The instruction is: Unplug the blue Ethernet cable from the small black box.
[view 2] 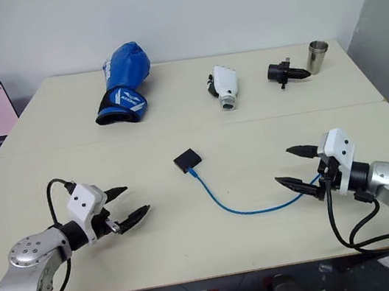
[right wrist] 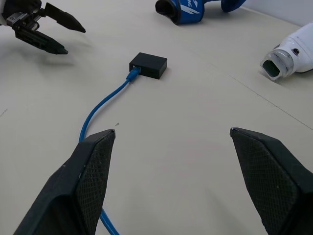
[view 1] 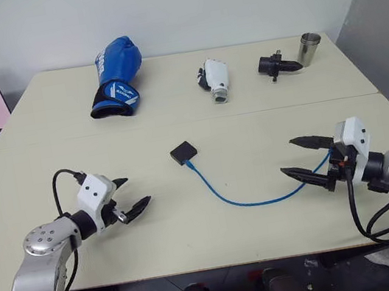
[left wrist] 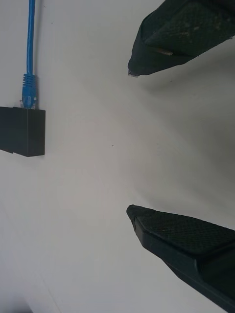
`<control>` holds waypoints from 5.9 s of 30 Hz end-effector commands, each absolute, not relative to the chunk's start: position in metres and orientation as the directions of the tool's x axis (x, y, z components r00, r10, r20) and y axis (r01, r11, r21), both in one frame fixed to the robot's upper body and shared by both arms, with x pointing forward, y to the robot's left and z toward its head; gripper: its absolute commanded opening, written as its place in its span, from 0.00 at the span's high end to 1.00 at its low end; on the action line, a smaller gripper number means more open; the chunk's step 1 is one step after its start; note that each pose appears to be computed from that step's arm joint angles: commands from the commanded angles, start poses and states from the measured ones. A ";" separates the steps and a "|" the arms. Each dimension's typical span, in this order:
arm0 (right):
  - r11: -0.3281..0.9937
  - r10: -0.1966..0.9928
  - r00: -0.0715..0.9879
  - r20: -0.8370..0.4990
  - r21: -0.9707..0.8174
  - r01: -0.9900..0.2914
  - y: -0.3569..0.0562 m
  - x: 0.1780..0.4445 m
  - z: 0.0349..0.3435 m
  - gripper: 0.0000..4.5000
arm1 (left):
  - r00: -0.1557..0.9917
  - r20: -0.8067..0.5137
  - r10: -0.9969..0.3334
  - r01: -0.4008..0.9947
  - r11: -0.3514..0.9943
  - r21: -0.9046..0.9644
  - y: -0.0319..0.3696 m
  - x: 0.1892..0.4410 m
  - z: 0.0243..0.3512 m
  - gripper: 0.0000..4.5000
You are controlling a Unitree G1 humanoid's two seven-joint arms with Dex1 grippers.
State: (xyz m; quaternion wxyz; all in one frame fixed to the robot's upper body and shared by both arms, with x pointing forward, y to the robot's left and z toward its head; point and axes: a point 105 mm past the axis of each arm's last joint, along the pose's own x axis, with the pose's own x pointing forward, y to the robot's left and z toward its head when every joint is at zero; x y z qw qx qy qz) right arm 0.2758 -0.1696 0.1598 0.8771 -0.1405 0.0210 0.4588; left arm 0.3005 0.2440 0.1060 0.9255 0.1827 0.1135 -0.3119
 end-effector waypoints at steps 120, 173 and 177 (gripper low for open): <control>-0.013 0.993 0.097 -0.065 -0.889 -0.457 0.001 0.286 0.177 0.97 | 0.350 0.005 -0.937 0.732 0.270 -0.625 0.164 0.279 0.179 0.82; 0.104 0.995 0.098 -0.036 0.317 -0.943 -0.009 0.276 0.172 0.43 | 0.169 -0.083 -0.982 0.923 0.187 -0.337 0.151 0.281 0.191 0.82; 0.104 0.995 0.096 -0.040 0.314 -0.944 -0.009 0.277 0.172 0.43 | 0.170 -0.083 -0.982 0.922 0.188 -0.337 0.151 0.281 0.191 0.82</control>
